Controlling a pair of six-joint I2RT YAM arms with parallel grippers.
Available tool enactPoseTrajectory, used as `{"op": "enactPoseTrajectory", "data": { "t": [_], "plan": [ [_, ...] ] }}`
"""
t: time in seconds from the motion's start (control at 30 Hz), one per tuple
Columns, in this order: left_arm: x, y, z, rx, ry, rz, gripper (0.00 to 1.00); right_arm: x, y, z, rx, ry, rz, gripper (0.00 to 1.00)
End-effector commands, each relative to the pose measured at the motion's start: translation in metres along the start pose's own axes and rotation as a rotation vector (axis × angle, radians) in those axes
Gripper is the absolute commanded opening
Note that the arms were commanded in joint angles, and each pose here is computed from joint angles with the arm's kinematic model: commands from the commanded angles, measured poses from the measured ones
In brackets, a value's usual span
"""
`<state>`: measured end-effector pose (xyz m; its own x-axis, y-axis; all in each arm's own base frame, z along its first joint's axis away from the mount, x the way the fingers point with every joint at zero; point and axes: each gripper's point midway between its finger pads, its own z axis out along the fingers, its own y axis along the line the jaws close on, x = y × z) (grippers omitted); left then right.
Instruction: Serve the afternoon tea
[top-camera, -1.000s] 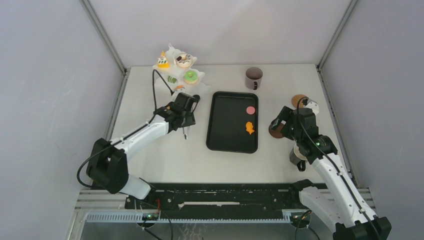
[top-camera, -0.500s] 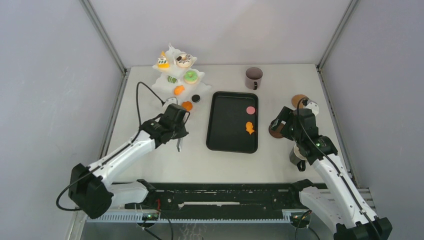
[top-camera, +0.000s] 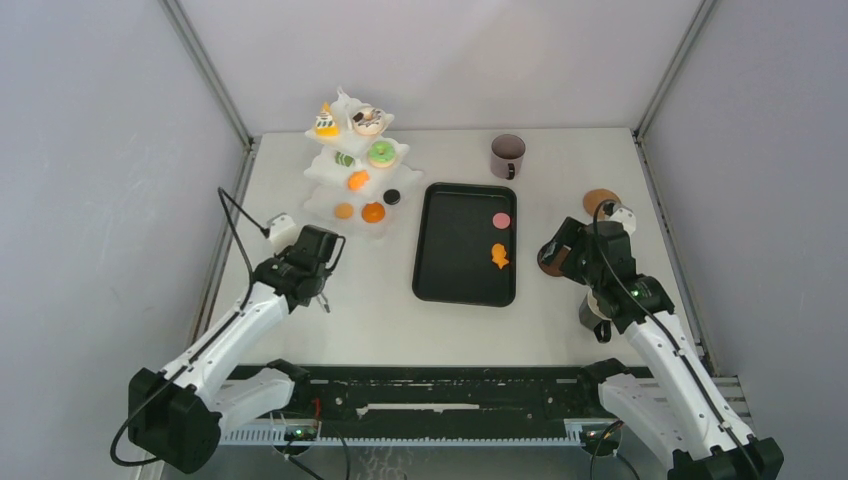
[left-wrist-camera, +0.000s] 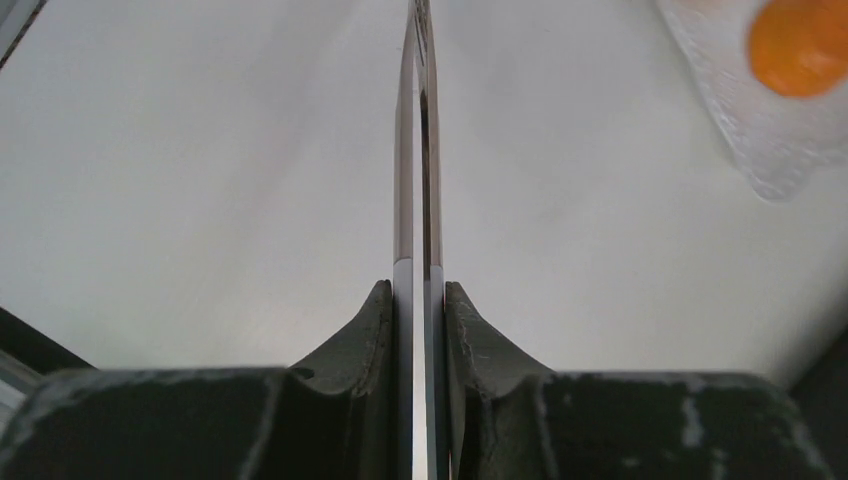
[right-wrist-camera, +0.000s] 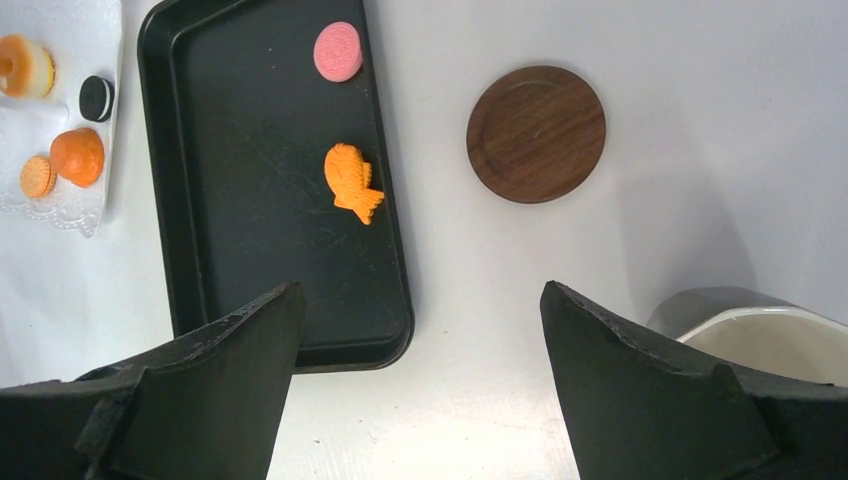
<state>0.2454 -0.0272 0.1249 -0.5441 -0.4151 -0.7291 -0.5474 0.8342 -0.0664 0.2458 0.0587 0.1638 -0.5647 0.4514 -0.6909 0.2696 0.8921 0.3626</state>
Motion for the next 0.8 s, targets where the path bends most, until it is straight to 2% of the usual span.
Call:
{"op": "enactPoseTrajectory", "data": {
  "t": [0.0, 0.13, 0.33, 0.5, 0.77],
  "plan": [
    [-0.024, 0.008, 0.022, -0.074, -0.147, -0.152, 0.08, -0.008, 0.012, -0.001, -0.051, -0.029, -0.001, 0.95],
    [-0.021, 0.005, 0.041, -0.086, -0.179, -0.182, 0.14, -0.007, 0.006, -0.003, -0.027, -0.032, -0.005, 0.95],
    [-0.004, 0.002, 0.061, -0.126, -0.142, -0.210, 0.16, -0.007, 0.005, -0.004, -0.022, -0.035, 0.003, 0.95],
    [0.016, 0.009, 0.078, -0.154, -0.069, -0.248, 0.23, -0.008, 0.003, -0.005, -0.017, -0.040, -0.001, 0.95],
    [0.030, 0.023, 0.088, -0.199, 0.011, -0.267, 0.55, -0.007, 0.002, -0.004, -0.010, -0.038, 0.003, 0.95]
  ]
}}
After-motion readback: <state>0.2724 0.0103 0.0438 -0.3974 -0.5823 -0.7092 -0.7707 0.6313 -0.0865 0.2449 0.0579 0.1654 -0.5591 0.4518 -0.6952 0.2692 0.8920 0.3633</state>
